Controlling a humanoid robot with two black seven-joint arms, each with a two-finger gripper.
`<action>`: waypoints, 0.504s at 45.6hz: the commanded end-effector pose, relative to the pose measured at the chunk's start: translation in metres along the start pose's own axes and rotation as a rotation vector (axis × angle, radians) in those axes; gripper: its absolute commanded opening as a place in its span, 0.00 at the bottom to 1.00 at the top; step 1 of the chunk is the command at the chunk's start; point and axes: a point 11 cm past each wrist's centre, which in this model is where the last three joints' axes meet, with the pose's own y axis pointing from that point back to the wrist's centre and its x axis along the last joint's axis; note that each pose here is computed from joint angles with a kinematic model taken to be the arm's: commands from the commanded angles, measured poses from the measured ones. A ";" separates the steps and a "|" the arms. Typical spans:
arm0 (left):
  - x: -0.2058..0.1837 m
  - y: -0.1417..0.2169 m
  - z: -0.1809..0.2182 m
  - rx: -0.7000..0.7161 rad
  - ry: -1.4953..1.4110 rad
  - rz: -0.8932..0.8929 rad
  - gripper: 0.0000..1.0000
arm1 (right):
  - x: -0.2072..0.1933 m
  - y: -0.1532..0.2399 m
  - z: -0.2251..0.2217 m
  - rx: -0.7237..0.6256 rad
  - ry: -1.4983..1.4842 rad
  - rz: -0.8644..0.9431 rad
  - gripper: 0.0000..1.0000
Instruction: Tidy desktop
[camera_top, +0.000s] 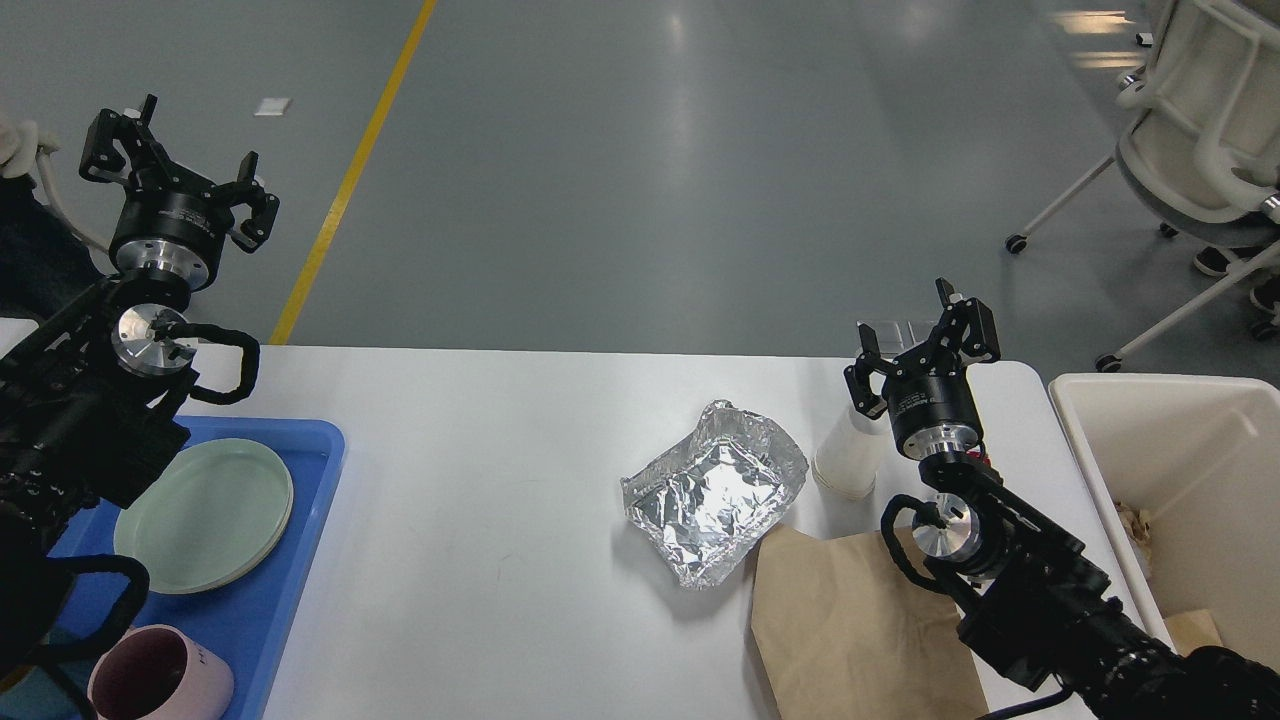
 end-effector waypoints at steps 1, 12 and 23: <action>0.013 0.009 -0.013 0.025 -0.001 0.024 0.96 | 0.000 0.000 0.000 0.000 0.000 -0.001 1.00; 0.015 0.018 -0.039 0.075 0.006 0.023 0.96 | 0.000 0.000 0.000 0.000 0.000 -0.001 1.00; 0.027 0.028 -0.052 0.108 -0.002 0.036 0.96 | 0.000 0.000 0.000 0.000 0.000 -0.001 1.00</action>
